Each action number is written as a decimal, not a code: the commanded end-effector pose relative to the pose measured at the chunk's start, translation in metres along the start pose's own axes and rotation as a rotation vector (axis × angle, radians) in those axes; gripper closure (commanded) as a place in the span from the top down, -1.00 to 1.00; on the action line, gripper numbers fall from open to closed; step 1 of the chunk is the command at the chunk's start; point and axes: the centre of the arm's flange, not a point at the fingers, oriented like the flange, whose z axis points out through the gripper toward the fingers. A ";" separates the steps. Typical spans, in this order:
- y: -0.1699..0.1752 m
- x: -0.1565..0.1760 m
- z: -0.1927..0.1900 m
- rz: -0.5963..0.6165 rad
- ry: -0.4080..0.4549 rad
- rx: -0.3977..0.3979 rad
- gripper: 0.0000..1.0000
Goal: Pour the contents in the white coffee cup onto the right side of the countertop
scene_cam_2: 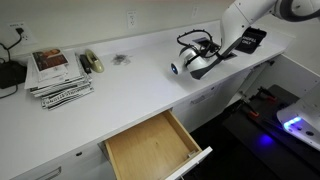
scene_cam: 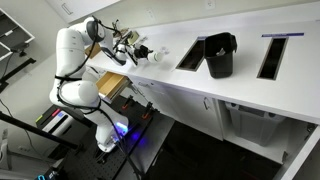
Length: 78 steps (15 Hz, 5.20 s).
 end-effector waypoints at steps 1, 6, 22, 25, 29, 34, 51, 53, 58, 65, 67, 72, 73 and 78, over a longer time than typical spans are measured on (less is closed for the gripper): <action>0.005 0.008 -0.003 -0.035 -0.025 -0.044 -0.98; 0.001 0.010 -0.001 -0.064 -0.037 -0.068 -0.98; 0.046 -0.016 0.016 -0.011 -0.028 0.035 -0.98; 0.066 -0.032 0.020 0.012 0.002 0.123 -0.98; 0.086 -0.057 0.024 0.119 0.040 0.278 -0.98; 0.126 -0.089 0.029 0.287 0.095 0.407 -0.98; 0.195 -0.095 0.103 0.629 0.360 1.088 -0.98; 0.201 -0.095 0.118 0.657 0.377 1.153 -0.98; 0.202 -0.087 0.117 0.651 0.355 1.156 -0.92; 0.227 -0.055 0.181 0.580 0.171 1.334 -0.98; 0.231 -0.043 0.211 0.563 0.116 1.392 -0.98; 0.216 -0.009 0.250 0.532 0.021 1.573 -0.98; 0.211 -0.002 0.253 0.530 0.000 1.596 -0.98; 0.185 0.038 0.257 0.573 -0.065 1.572 -0.98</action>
